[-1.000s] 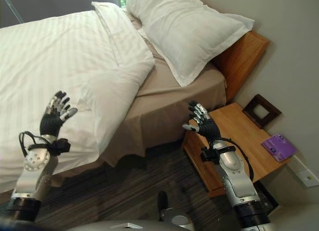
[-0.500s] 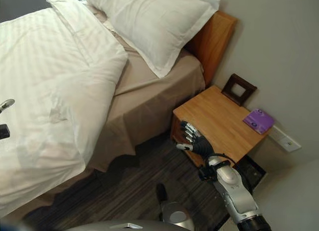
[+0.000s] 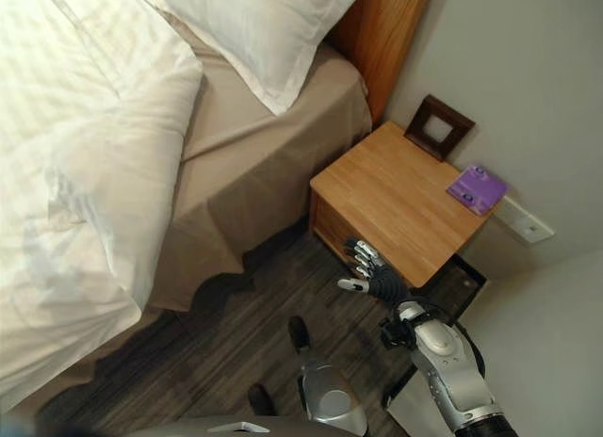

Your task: Making the bed.

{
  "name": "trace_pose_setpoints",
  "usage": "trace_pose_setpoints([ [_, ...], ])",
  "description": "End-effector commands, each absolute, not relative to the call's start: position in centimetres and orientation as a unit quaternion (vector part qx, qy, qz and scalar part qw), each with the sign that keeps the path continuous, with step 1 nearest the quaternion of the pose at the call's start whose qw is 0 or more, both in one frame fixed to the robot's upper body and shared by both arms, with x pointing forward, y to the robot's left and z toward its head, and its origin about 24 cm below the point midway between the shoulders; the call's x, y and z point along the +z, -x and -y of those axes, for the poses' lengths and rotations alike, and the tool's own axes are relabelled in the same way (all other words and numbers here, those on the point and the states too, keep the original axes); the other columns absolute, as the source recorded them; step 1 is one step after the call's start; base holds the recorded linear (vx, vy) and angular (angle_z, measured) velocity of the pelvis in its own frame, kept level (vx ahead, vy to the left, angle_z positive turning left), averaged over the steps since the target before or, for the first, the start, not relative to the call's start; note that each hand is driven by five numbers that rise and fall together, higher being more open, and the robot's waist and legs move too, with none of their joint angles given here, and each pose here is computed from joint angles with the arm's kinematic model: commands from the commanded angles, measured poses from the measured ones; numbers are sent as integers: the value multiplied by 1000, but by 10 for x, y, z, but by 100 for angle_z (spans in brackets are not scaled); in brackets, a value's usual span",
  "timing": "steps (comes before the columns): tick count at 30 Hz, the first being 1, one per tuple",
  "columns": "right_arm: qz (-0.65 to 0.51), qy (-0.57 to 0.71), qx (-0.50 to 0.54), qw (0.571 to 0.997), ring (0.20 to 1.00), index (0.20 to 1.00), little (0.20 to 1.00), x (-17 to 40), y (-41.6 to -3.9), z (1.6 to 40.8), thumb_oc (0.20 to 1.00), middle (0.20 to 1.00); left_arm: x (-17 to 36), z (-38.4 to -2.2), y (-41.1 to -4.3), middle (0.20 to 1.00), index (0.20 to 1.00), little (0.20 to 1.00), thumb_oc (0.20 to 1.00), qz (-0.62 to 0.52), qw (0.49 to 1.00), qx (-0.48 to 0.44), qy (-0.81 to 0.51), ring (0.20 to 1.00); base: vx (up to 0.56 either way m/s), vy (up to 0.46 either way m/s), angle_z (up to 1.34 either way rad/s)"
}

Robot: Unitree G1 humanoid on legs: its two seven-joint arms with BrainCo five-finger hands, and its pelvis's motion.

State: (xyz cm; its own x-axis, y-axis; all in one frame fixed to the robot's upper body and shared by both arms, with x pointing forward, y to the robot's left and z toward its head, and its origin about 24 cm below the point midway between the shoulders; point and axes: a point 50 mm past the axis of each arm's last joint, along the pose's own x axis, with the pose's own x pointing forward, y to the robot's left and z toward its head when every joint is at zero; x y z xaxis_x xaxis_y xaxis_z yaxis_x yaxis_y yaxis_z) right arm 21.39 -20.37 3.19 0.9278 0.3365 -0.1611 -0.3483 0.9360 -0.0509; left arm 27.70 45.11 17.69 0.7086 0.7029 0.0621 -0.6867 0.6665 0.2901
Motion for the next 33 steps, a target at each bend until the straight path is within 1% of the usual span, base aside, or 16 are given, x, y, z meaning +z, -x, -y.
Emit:
trace_pose_setpoints([
  [1, -5, 47, 170, 984, 1000, 1000, 1000, 61, -231, 211, 1000, 1000, 236, -466, -267, 1000, 1000, 1000, 1000, 32, 885, 421, -194, 1000, 0, 0, 0],
  [2, -5, 49, 169, 984, 1000, 1000, 1000, 63, -231, 214, 1000, 1000, 249, -466, -267, 1000, 1000, 1000, 1000, 49, 881, 427, -195, 1000, 0, 0, 0],
  [4, -5, 49, 169, 984, 1000, 1000, 1000, 63, -232, 215, 1000, 1000, 255, -465, -269, 1000, 1000, 1000, 1000, 55, 879, 431, -196, 1000, -3, -15, 0],
  [11, 1, 39, 186, 982, 1000, 1000, 1000, 65, -228, 208, 1000, 1000, 265, -470, -263, 1000, 1000, 1000, 1000, 70, 877, 445, -170, 1000, 36, -32, 1],
  [15, 14, 39, 189, 981, 1000, 1000, 1000, 70, -233, 205, 1000, 1000, 275, -469, -264, 1000, 1000, 1000, 1000, 89, 877, 449, -147, 1000, 40, -50, 0],
  [20, 36, 32, 193, 980, 1000, 1000, 1000, 78, -237, 200, 1000, 1000, 265, -471, -264, 1000, 1000, 1000, 1000, 74, 879, 453, -129, 1000, 46, -58, -4],
  [26, 50, 31, 205, 977, 1000, 1000, 1000, 81, -243, 190, 1000, 1000, 270, -449, -288, 1000, 1000, 1000, 1000, 96, 894, 418, -127, 1000, 37, -57, -1],
  [30, 56, 33, 204, 977, 1000, 1000, 1000, 82, -243, 188, 1000, 1000, 289, -425, -310, 1000, 1000, 1000, 1000, 138, 905, 380, -128, 1000, 54, -34, -7],
  [31, 53, 36, 204, 977, 1000, 1000, 1000, 80, -242, 188, 1000, 1000, 295, -413, -319, 1000, 1000, 1000, 1000, 151, 910, 363, -133, 1000, 24, -14, -11],
  [33, 53, 36, 203, 977, 1000, 1000, 1000, 80, -241, 188, 1000, 1000, 300, -409, -321, 1000, 1000, 1000, 1000, 160, 911, 356, -134, 1000, 10, -18, -6],
])
